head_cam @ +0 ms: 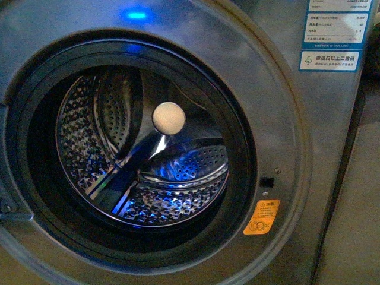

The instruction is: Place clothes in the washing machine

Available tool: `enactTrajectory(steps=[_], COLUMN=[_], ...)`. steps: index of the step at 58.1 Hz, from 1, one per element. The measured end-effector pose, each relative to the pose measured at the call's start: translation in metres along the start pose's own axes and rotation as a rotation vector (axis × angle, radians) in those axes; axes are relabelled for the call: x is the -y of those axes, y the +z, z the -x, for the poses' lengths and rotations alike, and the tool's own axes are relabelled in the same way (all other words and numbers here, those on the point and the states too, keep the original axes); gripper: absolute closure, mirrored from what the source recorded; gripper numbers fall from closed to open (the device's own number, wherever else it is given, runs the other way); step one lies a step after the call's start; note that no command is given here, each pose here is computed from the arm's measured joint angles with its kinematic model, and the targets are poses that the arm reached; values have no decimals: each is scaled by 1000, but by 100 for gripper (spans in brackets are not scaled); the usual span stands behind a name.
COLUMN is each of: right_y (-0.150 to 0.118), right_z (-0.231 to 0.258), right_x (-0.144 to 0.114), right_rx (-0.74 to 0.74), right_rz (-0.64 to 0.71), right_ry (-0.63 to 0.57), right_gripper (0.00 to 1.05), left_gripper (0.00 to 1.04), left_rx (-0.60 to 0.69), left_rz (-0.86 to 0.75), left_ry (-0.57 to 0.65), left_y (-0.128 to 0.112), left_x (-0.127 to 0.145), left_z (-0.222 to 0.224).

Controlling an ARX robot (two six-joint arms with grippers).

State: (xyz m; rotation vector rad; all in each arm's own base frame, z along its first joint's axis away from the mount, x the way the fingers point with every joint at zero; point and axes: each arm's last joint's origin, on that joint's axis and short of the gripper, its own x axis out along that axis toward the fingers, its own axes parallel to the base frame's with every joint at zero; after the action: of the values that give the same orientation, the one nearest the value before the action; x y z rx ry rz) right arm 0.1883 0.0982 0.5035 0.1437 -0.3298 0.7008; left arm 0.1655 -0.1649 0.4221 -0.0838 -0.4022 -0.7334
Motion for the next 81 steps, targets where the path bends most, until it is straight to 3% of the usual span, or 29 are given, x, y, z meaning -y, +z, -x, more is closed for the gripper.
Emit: enactTrajectory(steps=[10,28,50,55,81], right_y=[0,0,4,3,5], right_z=[0,0,0,0,1], right_x=[0,0,0,0,-1], right_rx=[0,2,12,11,14], right_rz=[2,3,6,5,6], right_ry=[-1,-7,-11,-11,2], right_gripper=[89,89,89,89,25], left_gripper=[7,7,7,17,82], left_rx=[6,99,153,151,169], left_rz=[18,52,38,35,31], left_ry=[22,200,307,356,587], left_y=[-7,-4,-7,-8,-13], left_x=[8,9,11,8,-49], left_z=[-12,-37,-54,-55,-51])
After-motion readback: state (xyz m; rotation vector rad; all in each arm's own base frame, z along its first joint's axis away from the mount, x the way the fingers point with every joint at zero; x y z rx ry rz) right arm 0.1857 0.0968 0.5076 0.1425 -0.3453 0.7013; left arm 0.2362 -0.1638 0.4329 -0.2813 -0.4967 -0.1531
